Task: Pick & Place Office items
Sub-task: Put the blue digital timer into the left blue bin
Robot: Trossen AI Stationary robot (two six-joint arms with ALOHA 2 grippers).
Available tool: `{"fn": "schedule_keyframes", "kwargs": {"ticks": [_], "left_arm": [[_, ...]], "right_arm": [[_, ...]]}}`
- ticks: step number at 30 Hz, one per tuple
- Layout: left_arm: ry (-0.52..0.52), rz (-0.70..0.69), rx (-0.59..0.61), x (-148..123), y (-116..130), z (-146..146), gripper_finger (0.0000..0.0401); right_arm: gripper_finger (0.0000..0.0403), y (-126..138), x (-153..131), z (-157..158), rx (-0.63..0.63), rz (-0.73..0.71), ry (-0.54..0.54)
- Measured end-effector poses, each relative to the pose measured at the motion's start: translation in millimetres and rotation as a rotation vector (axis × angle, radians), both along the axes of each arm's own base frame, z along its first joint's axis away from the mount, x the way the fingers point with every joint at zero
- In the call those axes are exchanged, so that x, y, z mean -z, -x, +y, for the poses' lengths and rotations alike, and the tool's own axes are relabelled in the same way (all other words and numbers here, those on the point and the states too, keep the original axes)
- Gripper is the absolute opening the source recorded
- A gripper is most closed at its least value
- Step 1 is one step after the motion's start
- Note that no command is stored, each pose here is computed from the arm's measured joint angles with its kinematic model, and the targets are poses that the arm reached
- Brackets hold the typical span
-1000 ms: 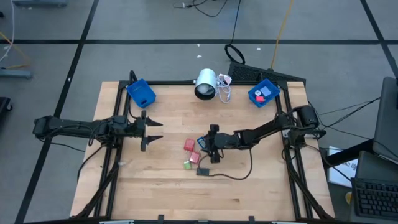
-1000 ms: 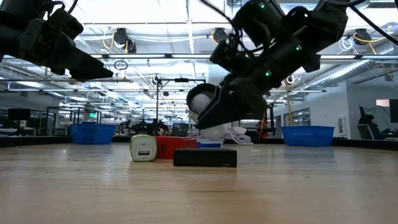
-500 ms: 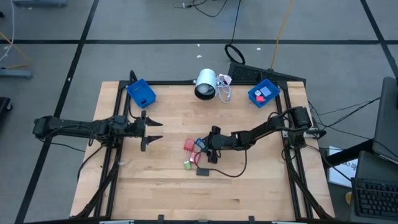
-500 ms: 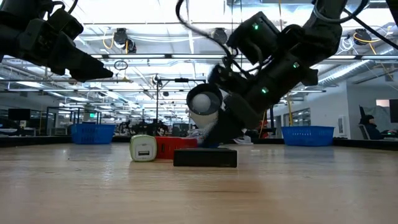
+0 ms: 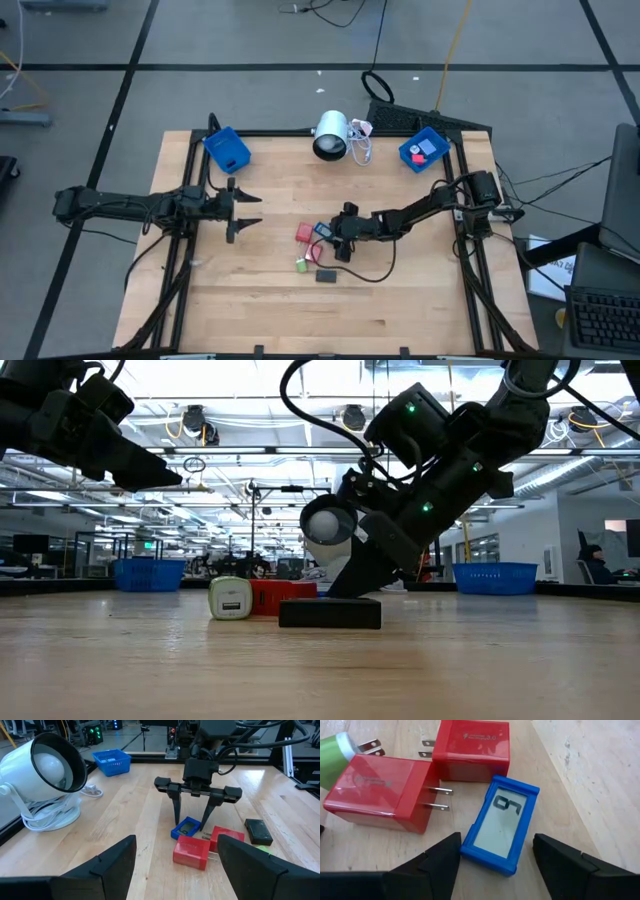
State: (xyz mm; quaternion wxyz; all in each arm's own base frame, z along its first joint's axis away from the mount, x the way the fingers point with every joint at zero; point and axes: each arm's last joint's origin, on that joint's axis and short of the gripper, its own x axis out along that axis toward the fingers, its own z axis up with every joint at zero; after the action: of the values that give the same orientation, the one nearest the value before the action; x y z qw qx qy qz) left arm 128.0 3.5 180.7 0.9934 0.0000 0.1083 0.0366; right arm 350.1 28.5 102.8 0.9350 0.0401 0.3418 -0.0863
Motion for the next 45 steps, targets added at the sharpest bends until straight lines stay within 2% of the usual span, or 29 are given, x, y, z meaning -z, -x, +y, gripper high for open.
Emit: {"fn": "schedule_keyframes", "kwargs": {"ticks": [11,16,24,30,36,41,45], "left_arm": [[0.0,0.0,0.0,0.0,0.0,0.0,0.0258],[0.008,-0.001,-0.002,0.0,0.0,0.0,0.0256],[-0.002,-0.04,0.0,-3.8,-0.7,0.0,0.0272],[0.0,-0.047,0.0,-4.5,-0.9,0.0,0.0282],[0.003,-0.048,0.0,-4.6,-0.9,0.0,0.0277],[0.043,-0.194,0.013,-13.4,-3.4,-0.5,0.0269],[0.138,-0.308,0.122,-17.7,-7.6,-4.9,0.0263]], "right_arm": [[0.0155,-0.2,-0.1,-0.8,-0.019,0.003,0.025],[0.0158,1.4,-5.7,-4.8,-0.016,0.006,0.04],[0.0154,12.3,-43.1,-6.9,-0.022,-0.012,0.045],[0.016,28.2,-78.2,-11.0,-0.04,-0.058,0.082],[0.0154,56.9,-90.5,-21.7,-0.011,-0.127,0.086],[0.016,81.7,-89.9,-24.1,0.006,-0.259,0.064],[0.0162,97.0,-88.8,-24.6,0.008,-0.345,0.057]]}}
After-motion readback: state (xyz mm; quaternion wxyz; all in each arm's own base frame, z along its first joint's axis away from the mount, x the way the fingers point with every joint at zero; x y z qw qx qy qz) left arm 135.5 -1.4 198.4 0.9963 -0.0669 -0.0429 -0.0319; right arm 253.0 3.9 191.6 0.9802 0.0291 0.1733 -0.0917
